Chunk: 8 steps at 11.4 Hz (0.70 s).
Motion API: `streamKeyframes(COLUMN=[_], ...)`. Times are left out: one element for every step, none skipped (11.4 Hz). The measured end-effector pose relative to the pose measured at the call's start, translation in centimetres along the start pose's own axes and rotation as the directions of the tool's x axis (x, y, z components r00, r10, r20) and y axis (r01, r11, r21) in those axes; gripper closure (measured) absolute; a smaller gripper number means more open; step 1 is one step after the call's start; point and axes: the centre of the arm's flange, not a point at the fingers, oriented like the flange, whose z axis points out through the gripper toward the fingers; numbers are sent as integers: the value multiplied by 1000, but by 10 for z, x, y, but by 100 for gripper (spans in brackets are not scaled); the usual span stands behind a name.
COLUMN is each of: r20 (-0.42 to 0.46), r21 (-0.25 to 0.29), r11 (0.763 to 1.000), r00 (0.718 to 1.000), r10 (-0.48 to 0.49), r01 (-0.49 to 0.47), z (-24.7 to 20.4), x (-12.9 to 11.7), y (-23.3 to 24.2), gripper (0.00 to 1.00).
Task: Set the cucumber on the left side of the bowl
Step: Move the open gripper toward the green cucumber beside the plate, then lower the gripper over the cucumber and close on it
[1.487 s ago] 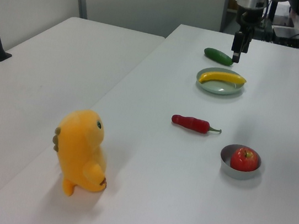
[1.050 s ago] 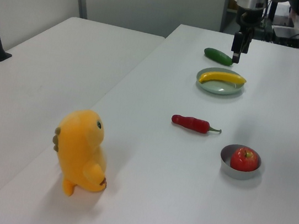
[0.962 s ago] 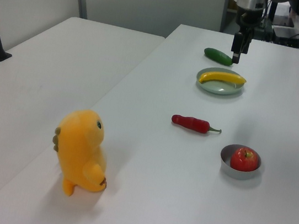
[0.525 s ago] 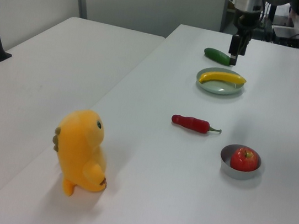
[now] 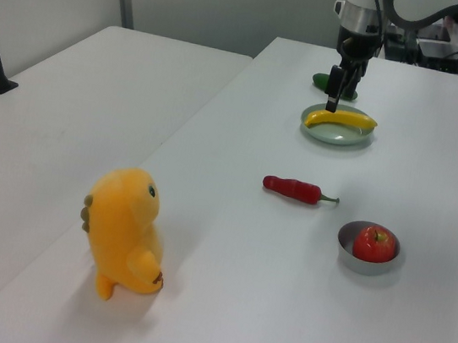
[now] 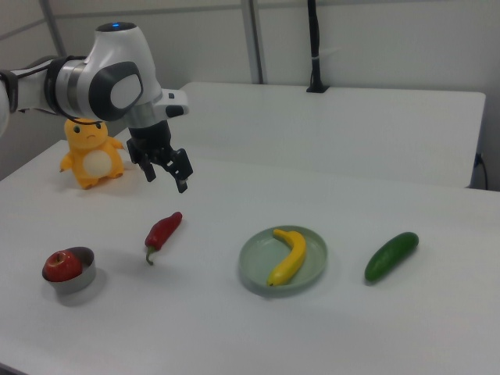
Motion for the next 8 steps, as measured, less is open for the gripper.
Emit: streamKeyframes(r20=[-2, -3, -6, -22, -58, -98, -119, -140], r21=[0, 0, 1, 3, 7, 11, 12, 11], r11=[1000, 1000, 1000, 1000, 1000, 999, 998, 995], r00=[1000, 1000, 1000, 1000, 998, 994, 991, 985], r10=[2, 4, 6, 12, 22, 43, 67, 99], r01=[-2, -4, -6, -12, -22, -42, -66, -99], z=[-1, -1, -1, -2, -3, -3, -1, 1], x=[0, 0, 1, 3, 9, 15, 20, 25], y=[0, 0, 1, 3, 9, 20, 35, 56], gripper=[0, 0, 0, 0, 0, 0, 0, 0])
